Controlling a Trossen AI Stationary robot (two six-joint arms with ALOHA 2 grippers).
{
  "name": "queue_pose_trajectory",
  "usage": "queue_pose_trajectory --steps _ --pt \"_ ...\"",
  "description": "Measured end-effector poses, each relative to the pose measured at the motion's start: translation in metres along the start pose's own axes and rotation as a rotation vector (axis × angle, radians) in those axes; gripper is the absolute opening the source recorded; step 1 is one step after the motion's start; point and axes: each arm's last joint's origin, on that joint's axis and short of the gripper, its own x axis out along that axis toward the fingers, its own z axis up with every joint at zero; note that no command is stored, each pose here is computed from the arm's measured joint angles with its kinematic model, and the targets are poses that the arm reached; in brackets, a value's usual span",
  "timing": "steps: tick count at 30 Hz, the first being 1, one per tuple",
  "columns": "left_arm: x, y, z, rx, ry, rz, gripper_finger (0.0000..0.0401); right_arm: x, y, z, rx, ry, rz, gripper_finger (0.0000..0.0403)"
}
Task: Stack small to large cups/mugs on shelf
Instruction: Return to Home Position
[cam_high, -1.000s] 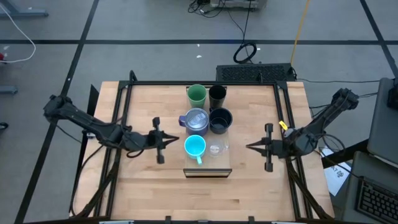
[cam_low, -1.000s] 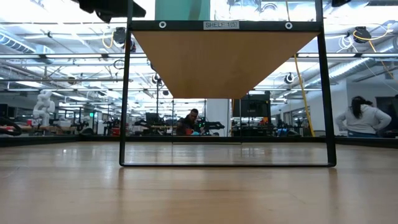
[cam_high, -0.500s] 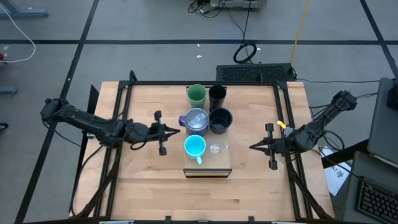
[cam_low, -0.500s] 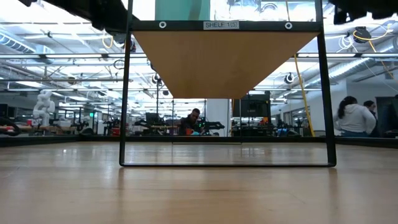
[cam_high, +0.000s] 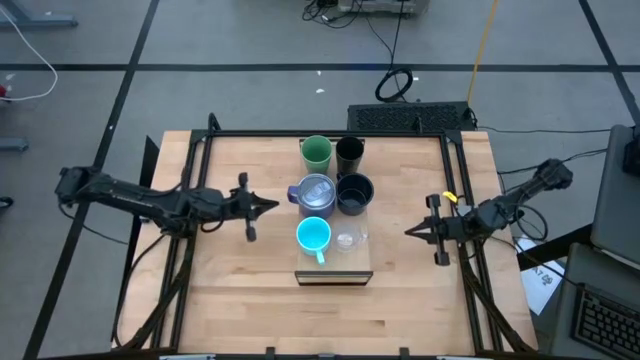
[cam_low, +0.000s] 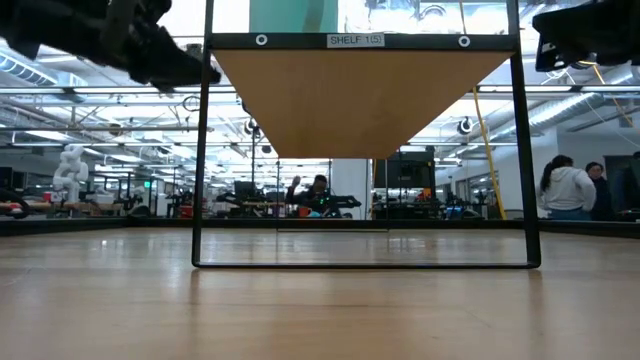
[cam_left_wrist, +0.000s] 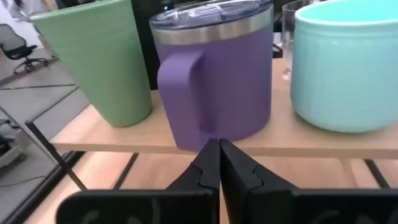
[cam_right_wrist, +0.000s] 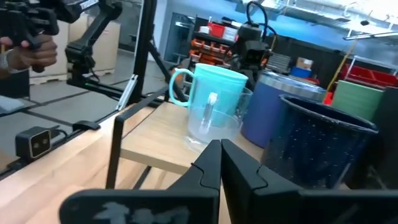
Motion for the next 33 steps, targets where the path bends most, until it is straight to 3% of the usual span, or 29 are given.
queue_pose_trajectory --steps 7,13,24,33 --pt "-0.011 0.001 -0.017 -0.025 -0.034 -0.020 0.0008 0.001 -0.002 -0.008 0.012 0.023 -0.022 0.0000" --pt "-0.019 -0.001 -0.033 -0.012 -0.109 -0.108 0.0006 0.002 -0.003 -0.015 0.016 0.008 -0.017 0.0000" --pt "-0.032 0.002 -0.051 -0.029 -0.180 -0.104 0.0008 0.004 -0.011 -0.019 0.030 -0.051 -0.044 0.0000" --pt "-0.036 0.004 -0.058 -0.013 -0.197 -0.093 0.0010 0.006 -0.018 -0.021 -0.011 -0.056 0.016 0.0000"
